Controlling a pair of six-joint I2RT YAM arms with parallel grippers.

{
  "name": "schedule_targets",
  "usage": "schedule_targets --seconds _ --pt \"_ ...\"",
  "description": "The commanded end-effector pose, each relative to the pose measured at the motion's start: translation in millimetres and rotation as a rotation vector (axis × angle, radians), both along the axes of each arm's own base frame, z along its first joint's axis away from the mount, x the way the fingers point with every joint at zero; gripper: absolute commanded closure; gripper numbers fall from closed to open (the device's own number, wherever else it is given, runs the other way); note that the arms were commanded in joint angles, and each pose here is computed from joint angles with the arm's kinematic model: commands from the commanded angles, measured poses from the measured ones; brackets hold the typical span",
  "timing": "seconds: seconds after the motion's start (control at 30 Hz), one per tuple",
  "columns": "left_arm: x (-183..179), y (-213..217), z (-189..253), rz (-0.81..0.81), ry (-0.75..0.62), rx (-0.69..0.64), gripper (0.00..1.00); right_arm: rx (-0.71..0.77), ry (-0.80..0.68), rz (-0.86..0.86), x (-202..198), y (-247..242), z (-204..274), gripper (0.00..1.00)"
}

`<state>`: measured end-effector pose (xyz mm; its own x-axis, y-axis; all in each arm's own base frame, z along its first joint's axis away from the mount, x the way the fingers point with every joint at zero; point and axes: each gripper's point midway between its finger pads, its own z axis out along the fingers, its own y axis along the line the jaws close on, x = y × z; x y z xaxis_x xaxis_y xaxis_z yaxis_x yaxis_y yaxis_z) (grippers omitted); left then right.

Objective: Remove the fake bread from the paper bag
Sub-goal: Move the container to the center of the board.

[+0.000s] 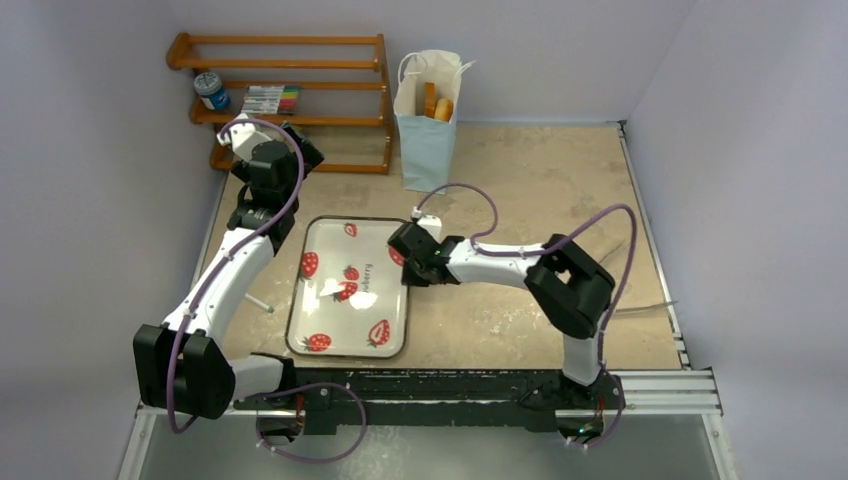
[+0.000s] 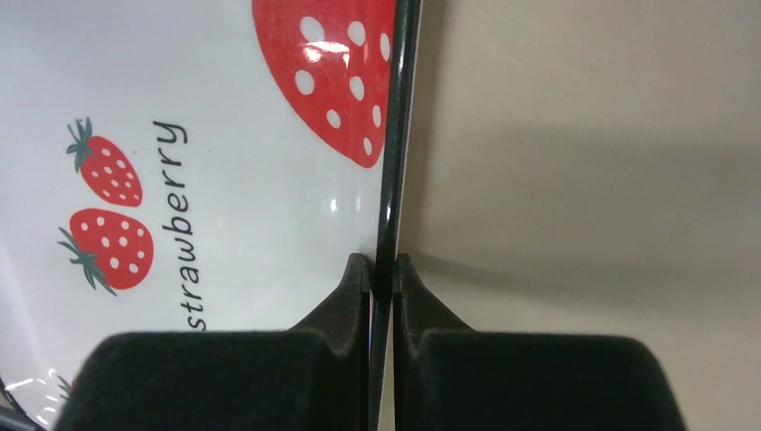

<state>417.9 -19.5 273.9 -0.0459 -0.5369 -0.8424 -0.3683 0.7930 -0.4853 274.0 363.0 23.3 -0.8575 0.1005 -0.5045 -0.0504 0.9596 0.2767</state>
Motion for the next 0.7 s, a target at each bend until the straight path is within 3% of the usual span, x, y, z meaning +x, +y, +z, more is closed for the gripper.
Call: schedule_targets --seconds 0.0,0.2,0.4,0.67 --pt "1.6 1.6 24.6 0.026 -0.097 -0.048 0.03 -0.149 0.082 -0.132 -38.6 -71.9 -2.6 1.00" --pt "4.6 -3.1 20.8 0.016 -0.103 -0.081 0.05 -0.118 0.136 -0.374 -56.2 -135.6 1.2 1.00" --pt "4.5 -4.7 16.2 0.013 -0.107 -0.093 0.05 -0.025 0.127 -0.652 -36.3 -201.4 20.2 1.00" --pt "5.1 -5.2 16.9 0.008 -0.114 -0.089 0.06 -0.086 0.110 -0.780 -25.6 -245.1 31.8 1.00"
